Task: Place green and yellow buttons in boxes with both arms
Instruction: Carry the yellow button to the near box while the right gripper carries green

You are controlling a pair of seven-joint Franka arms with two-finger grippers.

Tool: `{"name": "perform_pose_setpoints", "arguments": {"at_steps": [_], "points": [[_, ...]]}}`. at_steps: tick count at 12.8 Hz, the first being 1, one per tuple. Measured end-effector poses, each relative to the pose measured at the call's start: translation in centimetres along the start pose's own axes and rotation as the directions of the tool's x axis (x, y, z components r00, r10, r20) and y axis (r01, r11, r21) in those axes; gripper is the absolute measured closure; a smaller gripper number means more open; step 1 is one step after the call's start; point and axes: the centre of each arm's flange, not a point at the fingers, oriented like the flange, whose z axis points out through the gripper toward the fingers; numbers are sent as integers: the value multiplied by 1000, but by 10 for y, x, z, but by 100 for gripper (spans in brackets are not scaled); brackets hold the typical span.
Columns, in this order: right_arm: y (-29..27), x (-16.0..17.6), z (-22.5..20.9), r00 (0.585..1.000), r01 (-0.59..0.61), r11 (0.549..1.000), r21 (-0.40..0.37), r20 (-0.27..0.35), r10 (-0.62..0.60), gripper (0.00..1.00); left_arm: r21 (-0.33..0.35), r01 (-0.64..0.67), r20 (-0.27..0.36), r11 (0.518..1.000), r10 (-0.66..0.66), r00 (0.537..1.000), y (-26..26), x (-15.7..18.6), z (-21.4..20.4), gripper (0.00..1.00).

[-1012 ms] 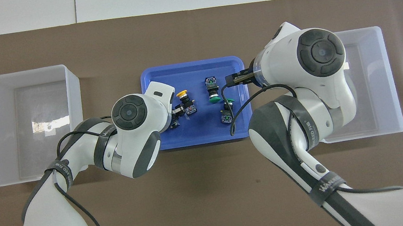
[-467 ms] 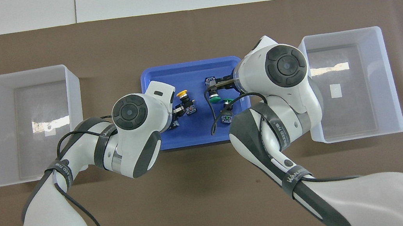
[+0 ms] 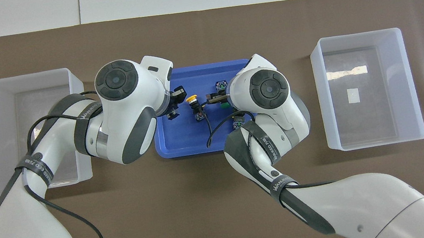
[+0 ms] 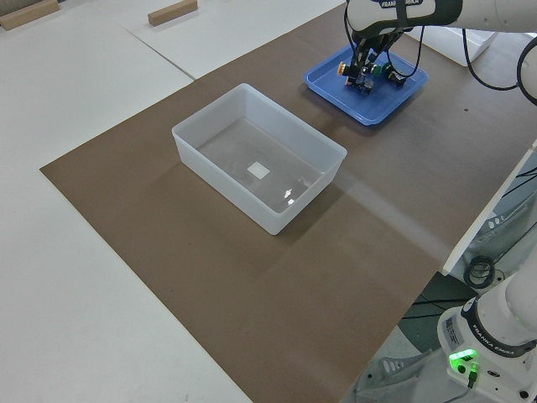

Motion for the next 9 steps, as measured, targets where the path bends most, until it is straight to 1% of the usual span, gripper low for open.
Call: {"name": "perform_pose_setpoints", "arguments": {"at_steps": [2,4,7,8,9], "points": [[2,-1,11,1000,5,1000,-10,-7,-5,0,14,23,5,1000,-23,1000,-21,31,-25,66],[2,-2,15,1000,9,1000,-16,-6,-10,0,35,2,20,999,-3,1000,-50,60,-46,66],[1,0,14,1000,-2,1000,-11,-19,2,7,60,-107,57,992,103,993,-117,107,-71,66],[0,0,15,1000,-10,1000,-5,-30,10,7,62,-154,71,986,150,986,-140,121,-78,66],[0,1,18,999,-16,1000,0,-39,16,17,61,-198,81,978,193,978,-163,134,-84,66]]}}
